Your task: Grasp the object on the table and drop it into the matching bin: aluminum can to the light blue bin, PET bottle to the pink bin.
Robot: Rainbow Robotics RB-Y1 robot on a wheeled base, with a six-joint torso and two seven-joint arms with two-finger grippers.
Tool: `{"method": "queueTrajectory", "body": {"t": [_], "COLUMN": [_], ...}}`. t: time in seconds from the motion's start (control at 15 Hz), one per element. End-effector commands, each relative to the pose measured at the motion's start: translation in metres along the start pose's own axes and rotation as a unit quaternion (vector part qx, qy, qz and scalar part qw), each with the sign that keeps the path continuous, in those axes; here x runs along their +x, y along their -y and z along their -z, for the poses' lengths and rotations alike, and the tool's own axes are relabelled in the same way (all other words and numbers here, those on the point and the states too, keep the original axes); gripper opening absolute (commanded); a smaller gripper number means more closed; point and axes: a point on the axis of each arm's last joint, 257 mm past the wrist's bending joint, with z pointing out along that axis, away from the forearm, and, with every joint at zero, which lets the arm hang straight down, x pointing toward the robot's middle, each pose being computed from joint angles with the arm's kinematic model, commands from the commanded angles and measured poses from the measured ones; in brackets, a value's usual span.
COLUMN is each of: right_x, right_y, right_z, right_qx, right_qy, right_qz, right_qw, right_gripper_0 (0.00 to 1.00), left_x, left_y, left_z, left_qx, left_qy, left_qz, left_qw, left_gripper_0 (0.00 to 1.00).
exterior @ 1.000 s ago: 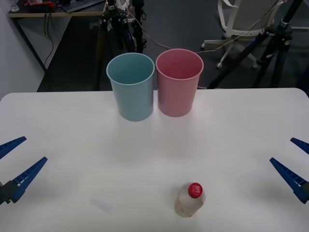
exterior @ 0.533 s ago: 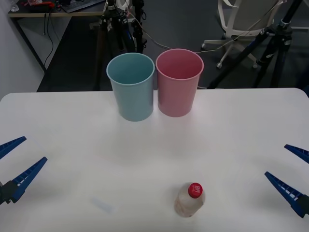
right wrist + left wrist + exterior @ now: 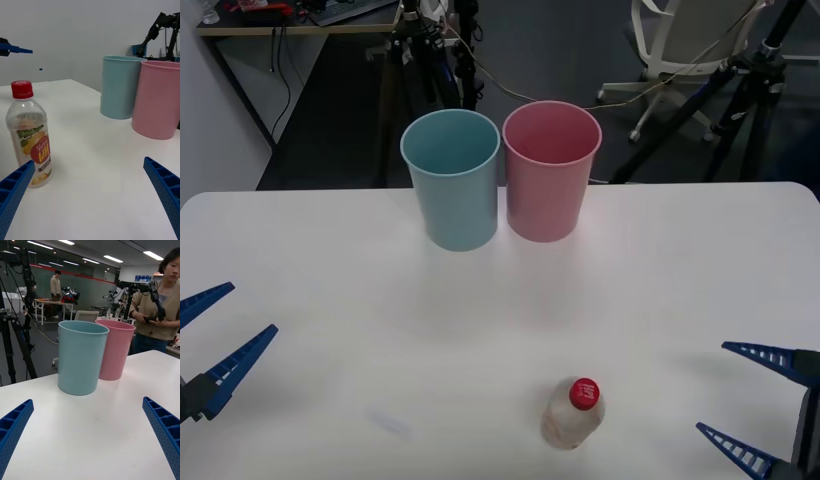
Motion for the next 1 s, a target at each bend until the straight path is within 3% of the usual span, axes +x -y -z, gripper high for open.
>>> {"method": "queueTrajectory", "body": {"t": [0.07,0.27,0.4,0.6,1.0], "right_x": [0.005,0.011,0.022,0.034,0.043], "right_y": [-0.020,-0.037,-0.039,-0.048,-0.074], "right_z": [-0.016,-0.034,-0.041,-0.053,-0.077], "right_qx": [-0.038,-0.085,-0.098,-0.118,-0.131], "right_qy": [0.003,0.010,0.013,0.018,0.027], "right_qz": [0.010,0.010,0.031,0.007,-0.016], "right_qw": [0.9992,0.9963,0.9946,0.9929,0.9909], "right_gripper_0": [1.00,1.00,1.00,1.00,1.00], "left_x": [0.000,0.000,0.000,0.000,0.000], "left_y": [0.000,0.000,0.000,0.000,0.000], "left_z": [0.000,0.000,0.000,0.000,0.000], "left_qx": [0.000,0.000,0.000,0.000,0.000], "left_qy": [0.000,0.000,0.000,0.000,0.000], "left_qz": [0.000,0.000,0.000,0.000,0.000], "left_qw": [1.0000,1.0000,1.0000,1.0000,1.0000], "left_gripper_0": [1.00,1.00,1.00,1.00,1.00]}}
